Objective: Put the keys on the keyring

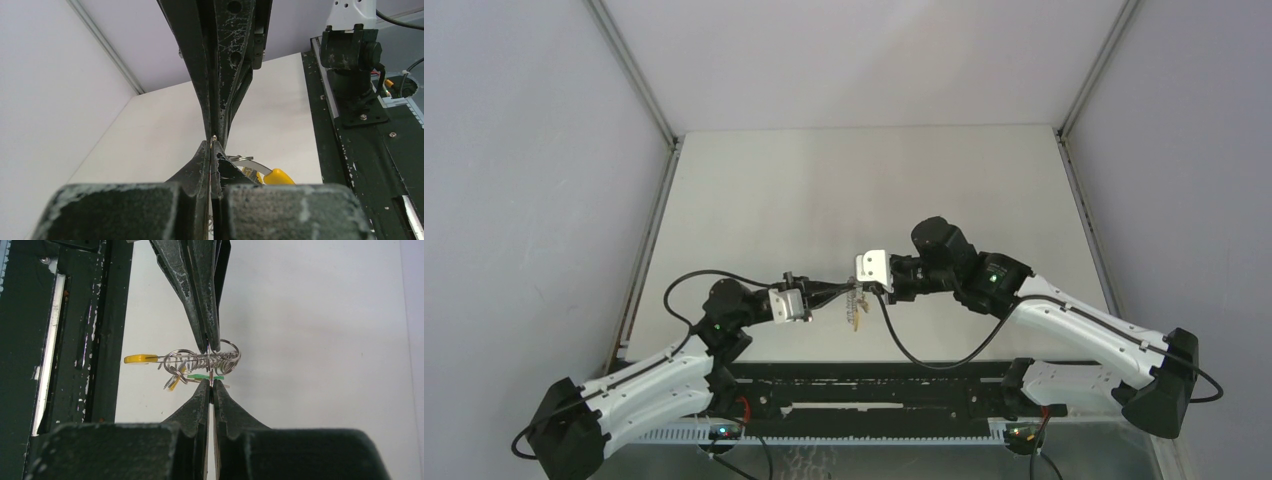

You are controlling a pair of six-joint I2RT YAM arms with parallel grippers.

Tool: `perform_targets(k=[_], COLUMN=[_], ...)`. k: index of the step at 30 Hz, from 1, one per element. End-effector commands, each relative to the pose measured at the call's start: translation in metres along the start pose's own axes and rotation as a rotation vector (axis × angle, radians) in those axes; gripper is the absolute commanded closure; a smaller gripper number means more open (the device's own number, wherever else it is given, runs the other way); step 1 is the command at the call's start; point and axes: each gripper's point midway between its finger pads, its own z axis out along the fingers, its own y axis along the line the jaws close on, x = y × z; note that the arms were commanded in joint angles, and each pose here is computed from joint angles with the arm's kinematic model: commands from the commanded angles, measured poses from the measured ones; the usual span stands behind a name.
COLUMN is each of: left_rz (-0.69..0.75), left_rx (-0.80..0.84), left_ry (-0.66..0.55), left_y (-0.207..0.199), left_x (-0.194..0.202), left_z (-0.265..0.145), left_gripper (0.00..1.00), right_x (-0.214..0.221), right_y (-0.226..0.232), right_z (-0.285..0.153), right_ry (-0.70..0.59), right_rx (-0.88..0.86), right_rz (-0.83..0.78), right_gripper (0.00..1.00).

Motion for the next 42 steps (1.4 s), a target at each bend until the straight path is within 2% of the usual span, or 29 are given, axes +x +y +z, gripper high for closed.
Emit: perform_targets(k=[1,19,42], left_rz=[0.023,0.029,0.028], left_rx=[-0.005,-0.027,-0.018], left_ry=[-0.05,-0.044,-0.064], left_y=[0.004,0.007,0.006], left_x=[-0.014,-0.013,-0.017], left_z=[0.001,0.0,0.001], left_gripper=[1.0,1.0,1.0], right_x=[-0.017,-0.016,-0.028], right_y=[-0.005,0.001,0.0], right_z=[-0.002,-0.004,-0.011], right_ry=[-0.07,-0.074,-0.161], right_rx=[0.011,-0.016,-0.023], right_rz=[-0.032,-0.033,-0.056], right_gripper=[1.0,1.0,1.0])
